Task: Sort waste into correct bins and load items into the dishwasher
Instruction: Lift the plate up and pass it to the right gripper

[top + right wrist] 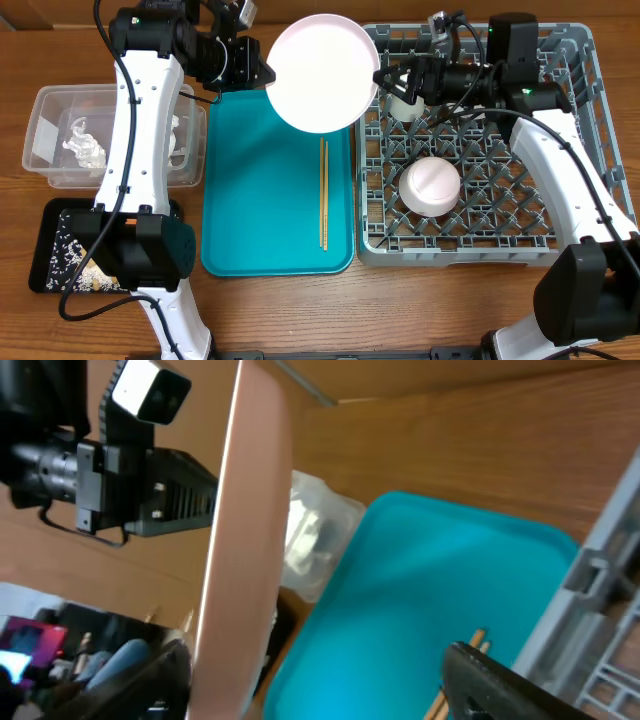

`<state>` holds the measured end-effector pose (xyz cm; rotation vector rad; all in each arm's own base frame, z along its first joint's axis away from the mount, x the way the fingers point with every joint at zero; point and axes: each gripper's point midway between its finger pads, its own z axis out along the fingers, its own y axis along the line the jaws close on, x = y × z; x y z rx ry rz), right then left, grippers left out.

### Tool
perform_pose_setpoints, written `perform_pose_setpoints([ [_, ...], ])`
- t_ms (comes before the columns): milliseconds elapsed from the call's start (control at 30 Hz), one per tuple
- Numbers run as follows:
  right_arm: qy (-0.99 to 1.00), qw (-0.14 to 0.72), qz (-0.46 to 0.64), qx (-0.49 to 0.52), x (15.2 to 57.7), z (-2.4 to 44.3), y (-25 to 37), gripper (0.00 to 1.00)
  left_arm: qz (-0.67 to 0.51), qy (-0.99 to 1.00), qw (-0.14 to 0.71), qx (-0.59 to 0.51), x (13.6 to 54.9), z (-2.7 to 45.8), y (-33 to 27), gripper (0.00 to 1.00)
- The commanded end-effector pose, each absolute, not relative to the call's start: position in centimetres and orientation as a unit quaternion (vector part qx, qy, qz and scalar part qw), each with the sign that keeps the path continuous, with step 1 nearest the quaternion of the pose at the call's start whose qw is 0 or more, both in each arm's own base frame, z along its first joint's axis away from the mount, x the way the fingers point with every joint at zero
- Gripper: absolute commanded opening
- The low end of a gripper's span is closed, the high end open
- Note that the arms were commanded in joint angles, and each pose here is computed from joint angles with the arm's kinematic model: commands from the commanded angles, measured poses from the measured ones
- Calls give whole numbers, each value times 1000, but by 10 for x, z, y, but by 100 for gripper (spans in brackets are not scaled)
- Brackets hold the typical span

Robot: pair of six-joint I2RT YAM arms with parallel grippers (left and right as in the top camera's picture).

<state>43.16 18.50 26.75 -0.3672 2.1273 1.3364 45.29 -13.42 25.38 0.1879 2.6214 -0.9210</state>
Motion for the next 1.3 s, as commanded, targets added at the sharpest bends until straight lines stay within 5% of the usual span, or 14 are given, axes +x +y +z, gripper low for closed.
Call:
perform_pose_setpoints([
  [0, 782, 306, 518, -162, 422, 285, 190, 75, -354, 911, 191, 95, 449, 270, -147, 4],
  [133, 762, 309, 538, -186, 417, 296, 195, 55, -337, 917, 191, 98, 449, 267, -153, 4],
  [400, 753, 306, 547, -200, 412, 299, 204, 59, -327, 918, 199, 106, 451, 266, -165, 4],
  [600, 747, 317, 546, -210, 413, 303, 206, 27, -319, 921, 200, 104, 452, 265, -164, 4],
  [667, 744, 322, 545, -213, 414, 305, 206, 26, -318, 921, 199, 103, 452, 264, -164, 8],
  [800, 741, 330, 543, -218, 416, 307, 206, 26, -318, 921, 201, 104, 453, 265, -164, 33],
  [933, 747, 339, 533, -208, 422, 306, 199, 24, -314, 921, 205, 103, 455, 265, -162, 41],
  [1267, 767, 362, 505, -163, 441, 301, 162, 4, -281, 932, 213, 86, 462, 259, -143, 43],
])
